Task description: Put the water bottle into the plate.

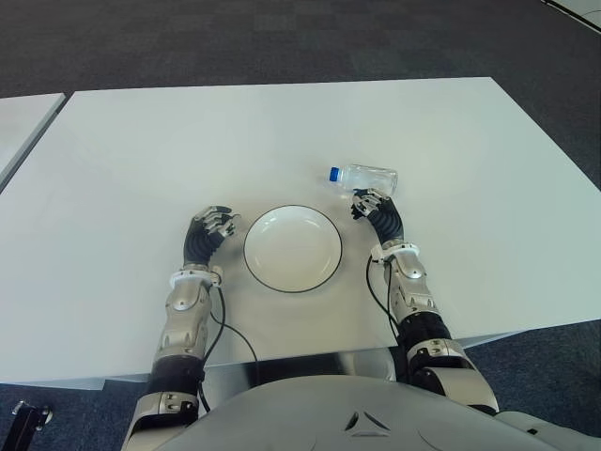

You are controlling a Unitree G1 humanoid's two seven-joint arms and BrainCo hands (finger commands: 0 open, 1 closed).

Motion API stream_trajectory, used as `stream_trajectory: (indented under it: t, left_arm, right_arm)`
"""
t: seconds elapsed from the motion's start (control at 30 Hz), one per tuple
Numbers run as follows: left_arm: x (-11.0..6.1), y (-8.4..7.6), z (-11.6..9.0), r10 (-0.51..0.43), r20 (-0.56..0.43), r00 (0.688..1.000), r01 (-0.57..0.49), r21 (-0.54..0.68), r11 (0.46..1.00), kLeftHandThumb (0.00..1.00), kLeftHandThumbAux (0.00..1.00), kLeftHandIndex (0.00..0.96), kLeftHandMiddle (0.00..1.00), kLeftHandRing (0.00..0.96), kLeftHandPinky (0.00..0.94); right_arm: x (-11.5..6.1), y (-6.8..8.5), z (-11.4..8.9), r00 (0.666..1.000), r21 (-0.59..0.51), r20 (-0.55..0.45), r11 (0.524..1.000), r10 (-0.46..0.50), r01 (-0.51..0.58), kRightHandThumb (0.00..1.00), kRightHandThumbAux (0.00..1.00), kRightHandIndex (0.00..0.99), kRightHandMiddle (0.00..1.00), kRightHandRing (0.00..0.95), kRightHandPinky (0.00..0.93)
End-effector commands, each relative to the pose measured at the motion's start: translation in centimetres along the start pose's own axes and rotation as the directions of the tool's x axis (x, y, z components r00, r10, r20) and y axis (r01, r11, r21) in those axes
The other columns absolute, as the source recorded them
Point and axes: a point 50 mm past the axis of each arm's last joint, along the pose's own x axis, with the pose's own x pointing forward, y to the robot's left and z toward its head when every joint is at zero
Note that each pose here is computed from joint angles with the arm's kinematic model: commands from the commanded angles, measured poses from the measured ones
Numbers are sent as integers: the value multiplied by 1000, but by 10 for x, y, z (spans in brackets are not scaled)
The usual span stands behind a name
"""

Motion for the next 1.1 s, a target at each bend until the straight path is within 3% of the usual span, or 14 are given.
stream_trajectory:
  t: [0.03,0.23,0.37,0.5,0.57,0.6,0.63,0.73,0.77,0.83,0.93,1.03,1.1]
  left_arm:
    - [-15,0,-31,-3,-171,985,1,-10,1000,706,714,430,549,520,503]
    - [-16,0,-32,-3,-172,985,0,-13,1000,707,713,430,551,520,500]
    - [-15,0,-32,2,-177,984,-3,-8,1000,706,713,430,551,518,496]
    - [-15,1,-32,8,-180,984,-10,-8,1000,706,713,430,548,516,494]
    - [-15,1,-33,10,-181,983,-11,-9,1000,706,713,430,548,516,496]
    - [-15,1,-33,11,-181,983,-13,-11,1000,706,713,430,548,516,497]
    - [-15,2,-33,12,-181,983,-15,-13,1000,706,713,430,549,517,497]
    - [-16,2,-34,15,-182,983,-19,-17,1000,706,713,430,552,520,502]
    - [-16,2,-34,16,-181,983,-19,-15,1000,706,713,431,553,521,503]
    - [-16,2,-34,15,-180,984,-18,-12,1000,706,713,431,554,522,504]
    - [-15,2,-34,14,-178,984,-16,-7,1000,706,714,431,555,524,504]
    - [-15,3,-33,15,-176,984,-16,-1,1000,706,714,431,555,524,504]
    - [-16,3,-33,17,-175,984,-17,1,1000,706,714,431,556,525,507]
  right_arm:
    - [-20,-4,-35,987,-24,-155,999,-49,46,704,727,435,610,586,570]
    - [-18,1,-22,994,-247,-26,964,-102,93,703,729,433,600,584,567]
    - [-18,6,-11,993,-432,98,896,-69,105,703,730,431,595,586,577]
    - [-17,11,0,971,-650,236,737,-37,186,703,730,429,586,588,569]
    - [-16,11,0,965,-687,259,697,-30,206,699,730,424,556,560,531]
    - [-15,12,2,963,-727,269,654,-9,210,697,730,422,544,550,516]
    - [-10,12,7,959,-769,282,602,21,213,688,734,414,466,466,442]
    - [1,12,17,947,-840,311,487,76,237,367,751,223,252,251,250]
    - [3,12,19,941,-857,325,448,91,253,334,751,200,224,224,226]
    - [6,12,22,932,-876,346,393,112,278,259,730,117,119,120,143]
    - [9,12,23,923,-892,362,337,128,303,218,703,53,44,46,64]
    - [14,12,26,923,-911,359,267,138,314,221,663,17,14,15,21]
    - [19,12,29,927,-921,348,233,138,311,280,605,9,7,7,10]
